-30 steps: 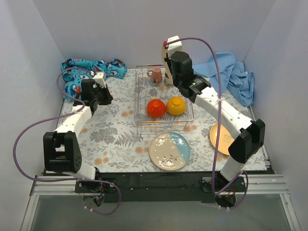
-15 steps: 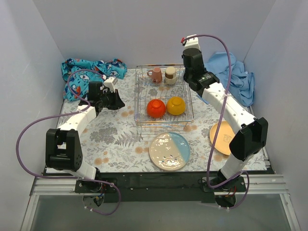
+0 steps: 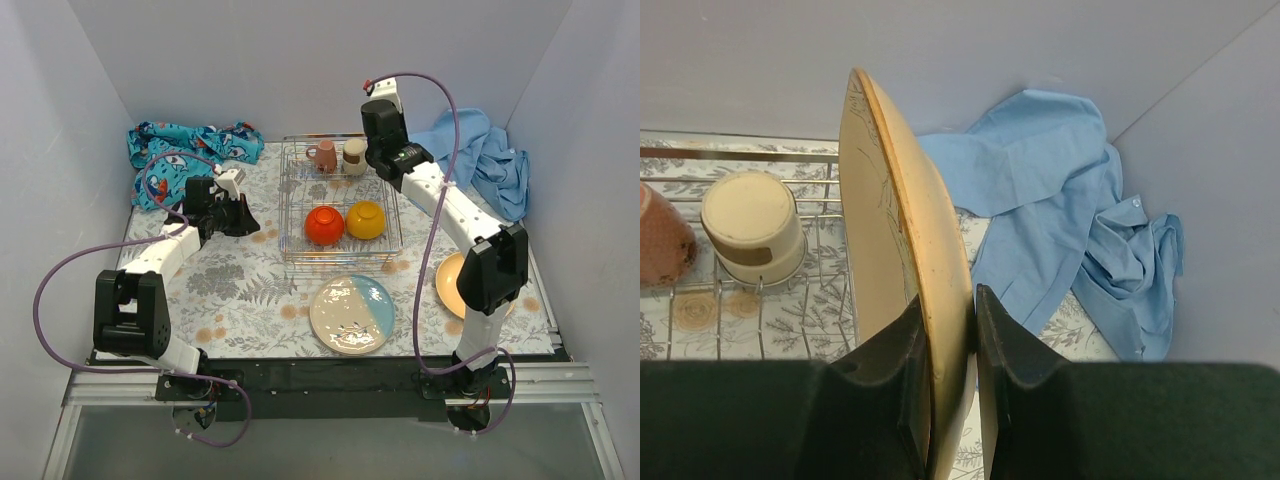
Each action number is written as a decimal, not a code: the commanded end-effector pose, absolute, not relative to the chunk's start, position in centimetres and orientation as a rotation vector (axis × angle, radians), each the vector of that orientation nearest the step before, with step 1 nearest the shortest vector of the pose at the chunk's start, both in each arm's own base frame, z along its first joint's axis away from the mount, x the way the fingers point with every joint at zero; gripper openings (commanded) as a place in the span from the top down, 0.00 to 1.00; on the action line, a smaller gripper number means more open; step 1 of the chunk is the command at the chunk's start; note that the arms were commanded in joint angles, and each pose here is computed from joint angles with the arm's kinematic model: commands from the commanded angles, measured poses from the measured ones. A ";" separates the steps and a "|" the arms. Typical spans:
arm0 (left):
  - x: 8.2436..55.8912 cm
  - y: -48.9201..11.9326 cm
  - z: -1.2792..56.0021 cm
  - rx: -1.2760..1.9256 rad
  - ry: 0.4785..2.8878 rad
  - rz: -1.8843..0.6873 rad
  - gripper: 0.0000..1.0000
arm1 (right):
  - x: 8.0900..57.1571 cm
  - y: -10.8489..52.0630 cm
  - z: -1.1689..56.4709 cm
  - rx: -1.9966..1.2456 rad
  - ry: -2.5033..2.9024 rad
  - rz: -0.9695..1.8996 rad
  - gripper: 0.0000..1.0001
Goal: Load the mixed dishes into the dish rack
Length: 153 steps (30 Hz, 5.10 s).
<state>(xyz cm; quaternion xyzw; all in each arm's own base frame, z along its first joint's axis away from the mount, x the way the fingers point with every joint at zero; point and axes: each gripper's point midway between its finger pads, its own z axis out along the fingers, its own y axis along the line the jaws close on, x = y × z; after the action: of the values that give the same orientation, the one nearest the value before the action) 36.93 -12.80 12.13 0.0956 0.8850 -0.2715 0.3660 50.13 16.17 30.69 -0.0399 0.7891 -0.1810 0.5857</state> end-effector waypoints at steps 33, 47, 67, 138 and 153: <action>36.5 -12.7 12.6 0.218 2.245 -0.697 1.00 | 52.8 18.0 27.0 0.007 1.843 -0.471 0.91; 36.7 -12.2 14.8 0.194 2.215 -0.703 0.58 | 48.9 17.0 34.2 -0.080 1.782 -0.362 0.37; 18.8 -21.9 16.0 0.859 2.027 -1.360 0.42 | 33.2 16.0 27.0 -0.717 2.051 0.173 0.14; 22.8 -27.3 5.3 0.677 2.352 -1.024 0.69 | 31.2 2.1 17.4 -1.004 2.224 0.356 0.27; 21.8 -28.3 7.3 0.838 2.269 -1.092 1.00 | 24.2 13.4 16.7 -1.246 2.033 0.599 0.28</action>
<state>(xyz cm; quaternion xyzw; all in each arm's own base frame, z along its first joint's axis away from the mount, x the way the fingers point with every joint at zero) 21.56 -26.93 4.16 0.2481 0.8711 -0.3688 0.2090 24.46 11.11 16.17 -0.4730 0.7972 0.1955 0.3202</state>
